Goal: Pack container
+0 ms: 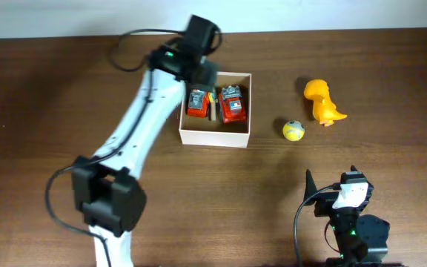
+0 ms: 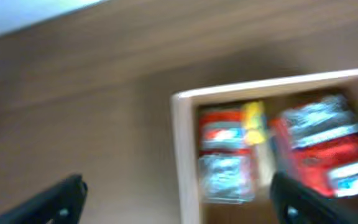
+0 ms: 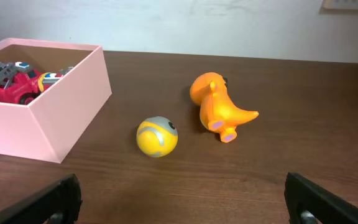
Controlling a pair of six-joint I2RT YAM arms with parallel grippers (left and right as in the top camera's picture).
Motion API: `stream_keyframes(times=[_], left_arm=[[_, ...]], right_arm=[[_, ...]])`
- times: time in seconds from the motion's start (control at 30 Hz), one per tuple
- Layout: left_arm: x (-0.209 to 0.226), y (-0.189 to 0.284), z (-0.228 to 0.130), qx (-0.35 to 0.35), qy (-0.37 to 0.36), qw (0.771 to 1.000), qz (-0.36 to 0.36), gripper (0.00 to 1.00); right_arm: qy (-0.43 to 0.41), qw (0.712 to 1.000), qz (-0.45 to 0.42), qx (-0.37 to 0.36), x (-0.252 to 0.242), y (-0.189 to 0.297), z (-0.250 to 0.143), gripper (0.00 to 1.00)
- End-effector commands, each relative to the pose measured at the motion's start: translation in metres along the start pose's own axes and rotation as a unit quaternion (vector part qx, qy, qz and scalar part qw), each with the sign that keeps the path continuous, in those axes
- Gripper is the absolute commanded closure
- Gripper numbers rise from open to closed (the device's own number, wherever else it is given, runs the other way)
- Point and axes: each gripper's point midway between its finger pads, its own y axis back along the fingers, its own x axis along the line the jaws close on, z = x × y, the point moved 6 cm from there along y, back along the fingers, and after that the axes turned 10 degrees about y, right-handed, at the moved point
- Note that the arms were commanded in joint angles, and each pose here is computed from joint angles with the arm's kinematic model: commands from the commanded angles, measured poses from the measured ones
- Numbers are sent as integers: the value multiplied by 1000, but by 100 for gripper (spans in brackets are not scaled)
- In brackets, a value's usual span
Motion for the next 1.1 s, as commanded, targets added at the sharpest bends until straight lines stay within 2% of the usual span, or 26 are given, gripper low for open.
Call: stream_keyframes(times=[0.0,0.1,0.3,0.47,1.07], left_arm=[[63,27,14,-23,41,996,70,1],[96,30,11,-5,82,993,79,1],[141,20,8,30,154,988,-1,1],[169,16,6,33,183,983,6,1],[178,15,5,35,191,981,12,1]], right_arm=[[4,1000,6,-3,2,0,-1,1],[4,1000,6,-3,2,0,-1,1],[4,1000,6,-3,2,0,-1,1],[4,1000,6,-3,2,0,-1,1],[4,1000,6,-3,2,0,-1,1]])
